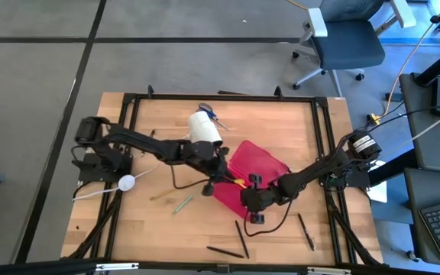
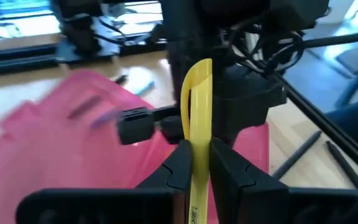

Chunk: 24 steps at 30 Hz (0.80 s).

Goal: Pick & place school supplies into a supply box
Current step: Put the yellow pen into the pink supply box

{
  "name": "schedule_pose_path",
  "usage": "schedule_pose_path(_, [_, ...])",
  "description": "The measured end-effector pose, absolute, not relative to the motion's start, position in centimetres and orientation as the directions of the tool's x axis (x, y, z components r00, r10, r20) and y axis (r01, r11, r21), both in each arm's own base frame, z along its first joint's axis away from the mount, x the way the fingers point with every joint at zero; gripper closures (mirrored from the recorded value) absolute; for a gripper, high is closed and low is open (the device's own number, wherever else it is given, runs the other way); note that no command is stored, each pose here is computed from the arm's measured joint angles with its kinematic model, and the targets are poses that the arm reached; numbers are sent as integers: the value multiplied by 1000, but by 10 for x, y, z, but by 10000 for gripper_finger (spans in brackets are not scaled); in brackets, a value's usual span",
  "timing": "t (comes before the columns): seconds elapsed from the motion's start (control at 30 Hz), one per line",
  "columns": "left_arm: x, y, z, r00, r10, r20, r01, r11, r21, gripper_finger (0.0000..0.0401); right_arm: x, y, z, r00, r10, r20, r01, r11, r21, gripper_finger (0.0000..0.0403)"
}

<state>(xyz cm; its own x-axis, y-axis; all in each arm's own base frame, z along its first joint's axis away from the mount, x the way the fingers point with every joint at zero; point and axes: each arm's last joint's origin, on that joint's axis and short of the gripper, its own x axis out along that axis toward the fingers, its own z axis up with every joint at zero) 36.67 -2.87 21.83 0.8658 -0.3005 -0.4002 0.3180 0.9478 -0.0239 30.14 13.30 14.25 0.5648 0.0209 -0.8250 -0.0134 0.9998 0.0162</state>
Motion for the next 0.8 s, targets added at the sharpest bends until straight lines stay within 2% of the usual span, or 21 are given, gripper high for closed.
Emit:
schedule_pose_path(0.2, [377,-29,190,839,-318,-442,309,946,-94,373,299,133,139,539,15,-842,-18,1000,7,272])
schedule_pose_path(0.4, [378,-31,178,817,-321,-480,281,947,-155,373,293,135,136,490,-1,-872,-32,999,-19,272])
schedule_pose_path(0.8, [382,-34,143,755,-315,-575,223,948,-226,373,291,137,136,493,-23,-870,-27,999,-42,272])
